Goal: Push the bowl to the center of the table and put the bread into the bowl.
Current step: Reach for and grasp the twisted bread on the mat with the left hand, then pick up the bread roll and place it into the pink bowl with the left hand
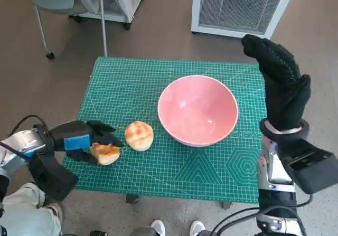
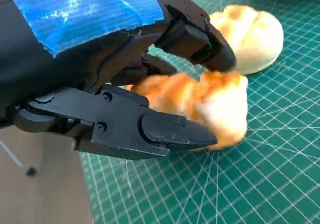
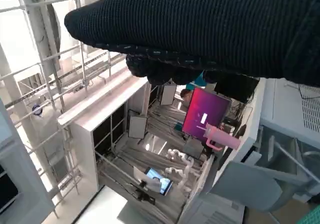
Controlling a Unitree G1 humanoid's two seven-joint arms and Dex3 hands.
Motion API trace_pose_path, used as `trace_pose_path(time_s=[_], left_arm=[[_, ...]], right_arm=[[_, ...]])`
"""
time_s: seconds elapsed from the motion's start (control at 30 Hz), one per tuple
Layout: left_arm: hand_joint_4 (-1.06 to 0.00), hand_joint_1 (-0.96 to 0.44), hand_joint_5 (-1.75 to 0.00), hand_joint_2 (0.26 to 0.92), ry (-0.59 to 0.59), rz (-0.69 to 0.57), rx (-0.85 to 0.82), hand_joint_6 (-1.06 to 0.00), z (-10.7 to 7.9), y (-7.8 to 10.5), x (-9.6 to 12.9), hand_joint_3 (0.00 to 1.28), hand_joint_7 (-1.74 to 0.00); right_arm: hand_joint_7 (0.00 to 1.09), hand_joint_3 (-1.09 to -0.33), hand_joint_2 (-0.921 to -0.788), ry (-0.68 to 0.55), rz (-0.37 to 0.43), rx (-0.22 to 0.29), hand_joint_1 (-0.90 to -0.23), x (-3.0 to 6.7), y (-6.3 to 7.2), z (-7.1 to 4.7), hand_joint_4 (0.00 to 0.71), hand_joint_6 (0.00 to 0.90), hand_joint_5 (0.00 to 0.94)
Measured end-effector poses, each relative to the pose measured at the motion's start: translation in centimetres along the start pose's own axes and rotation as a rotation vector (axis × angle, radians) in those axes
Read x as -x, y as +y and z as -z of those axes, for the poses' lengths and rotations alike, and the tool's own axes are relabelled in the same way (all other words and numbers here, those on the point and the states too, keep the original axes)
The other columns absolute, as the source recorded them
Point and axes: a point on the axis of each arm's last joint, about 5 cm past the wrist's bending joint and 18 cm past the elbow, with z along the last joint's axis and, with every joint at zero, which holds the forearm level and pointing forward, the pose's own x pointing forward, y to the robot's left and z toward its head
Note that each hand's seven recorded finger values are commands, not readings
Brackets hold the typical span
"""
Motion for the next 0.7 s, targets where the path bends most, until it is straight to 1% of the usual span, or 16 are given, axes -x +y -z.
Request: trace_pose_path(time_s=[0.1, 0.23, 0.53, 0.7], left_arm=[[-0.53, 0.0, -1.32, 0.921, -0.007, -0.018, -0.004, -0.51, 0.05, 0.02, -0.01, 0.19, -1.29], [-0.54, 0.0, -1.32, 0.921, -0.013, -0.036, -0.016, -0.55, 0.15, -0.06, 0.02, 0.17, -1.25], [-0.56, 0.0, -1.35, 0.921, 0.002, -0.063, -0.022, -0.58, 0.6, 0.04, 0.16, 0.15, -1.17], [-0.57, 0.0, -1.31, 0.921, 0.013, -0.072, -0.016, -0.57, 0.94, 0.37, 0.31, 0.14, -1.19]], right_arm=[[0.65, -0.793, -0.921, 0.0, 0.001, -0.001, -0.673, 0.01, 0.02, 0.01, 0.249, -0.001, 0.016], [0.65, -0.793, -0.921, 0.0, 0.003, -0.005, -0.677, 0.02, 0.05, 0.02, 0.251, -0.001, 0.017], [0.65, -0.793, -0.921, -0.003, 0.004, -0.007, -0.678, 0.02, 0.09, 0.02, 0.255, -0.001, 0.019], [0.65, -0.791, -0.921, -0.004, 0.004, -0.007, -0.679, 0.04, 0.08, 0.04, 0.255, -0.001, 0.019]])
